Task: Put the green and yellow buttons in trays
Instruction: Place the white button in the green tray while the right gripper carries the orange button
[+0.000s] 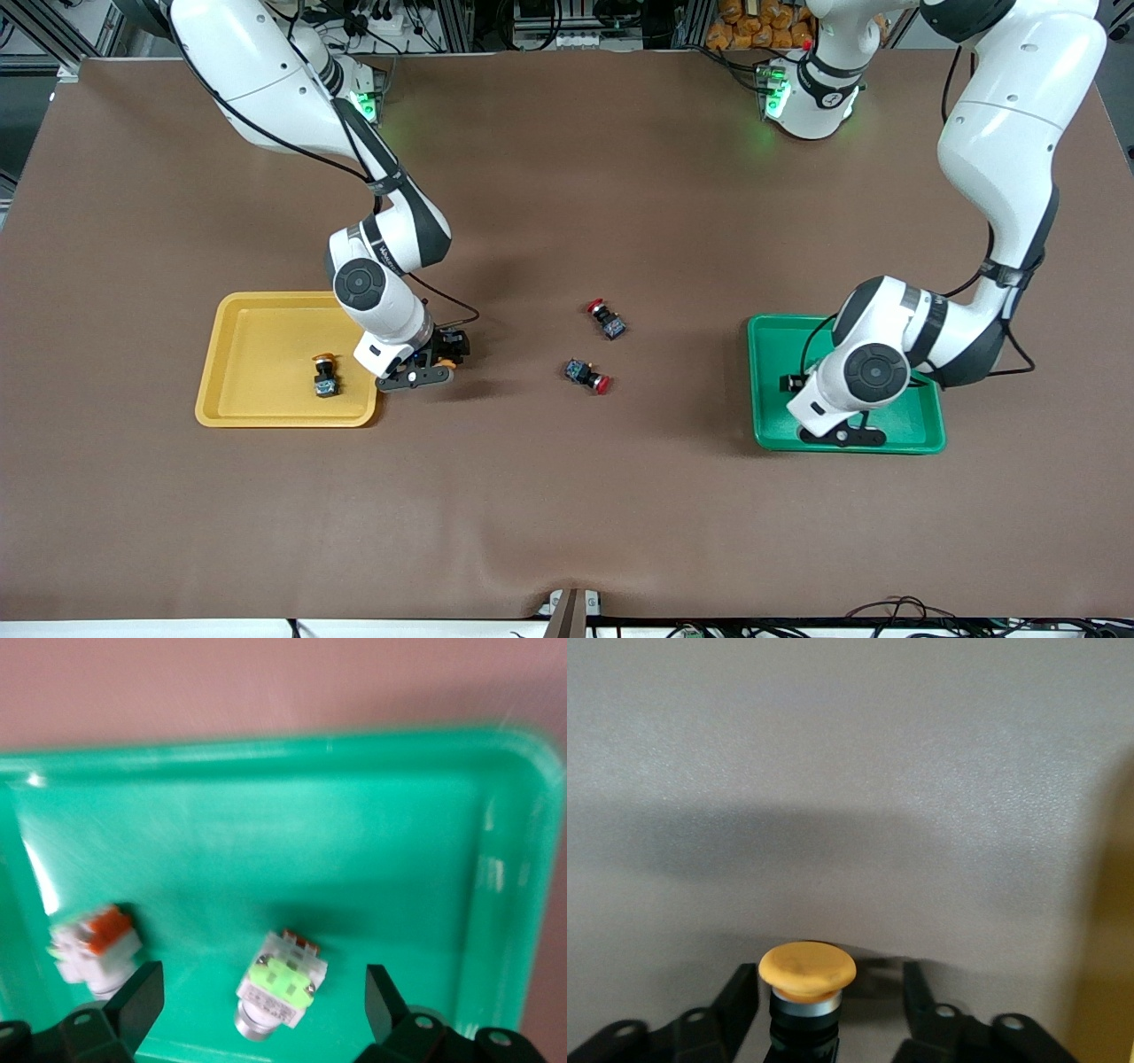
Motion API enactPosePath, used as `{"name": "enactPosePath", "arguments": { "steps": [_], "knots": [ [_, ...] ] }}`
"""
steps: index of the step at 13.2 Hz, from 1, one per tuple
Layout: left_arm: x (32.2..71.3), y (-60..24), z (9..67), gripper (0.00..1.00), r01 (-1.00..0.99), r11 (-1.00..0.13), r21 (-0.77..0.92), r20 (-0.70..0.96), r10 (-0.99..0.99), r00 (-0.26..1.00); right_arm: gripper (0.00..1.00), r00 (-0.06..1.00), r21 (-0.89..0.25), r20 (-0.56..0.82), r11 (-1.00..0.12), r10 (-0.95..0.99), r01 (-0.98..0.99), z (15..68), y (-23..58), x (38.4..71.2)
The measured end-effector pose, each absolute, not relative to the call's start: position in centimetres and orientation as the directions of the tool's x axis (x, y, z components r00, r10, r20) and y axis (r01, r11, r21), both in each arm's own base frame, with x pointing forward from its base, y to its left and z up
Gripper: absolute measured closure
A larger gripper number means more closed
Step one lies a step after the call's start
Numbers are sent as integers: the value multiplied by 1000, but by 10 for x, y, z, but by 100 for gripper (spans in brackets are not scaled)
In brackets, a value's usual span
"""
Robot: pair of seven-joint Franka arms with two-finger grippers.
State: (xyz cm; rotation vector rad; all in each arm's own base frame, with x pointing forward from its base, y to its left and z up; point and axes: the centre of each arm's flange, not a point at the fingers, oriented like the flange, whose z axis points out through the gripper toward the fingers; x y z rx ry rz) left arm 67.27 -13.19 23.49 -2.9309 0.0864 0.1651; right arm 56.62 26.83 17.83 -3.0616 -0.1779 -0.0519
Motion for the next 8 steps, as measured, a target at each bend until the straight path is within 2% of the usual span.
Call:
{"name": "enactPosePath", "arguments": {
  "steps": [2, 3, 8],
  "knots": [
    [692, -135, 281, 0, -44, -979, -200, -33, -38, 999, 59, 997, -74, 34, -994, 76, 78, 178, 277, 562],
    [697, -134, 307, 0, -31, -977, -209, -1, -31, 1000, 67, 997, -76, 34, -995, 67, 69, 178, 282, 559],
    [676, -131, 435, 0, 31, -962, -273, 57, 16, 998, 67, 999, -71, 26, -996, 45, 47, 182, 280, 560]
  ]
}}
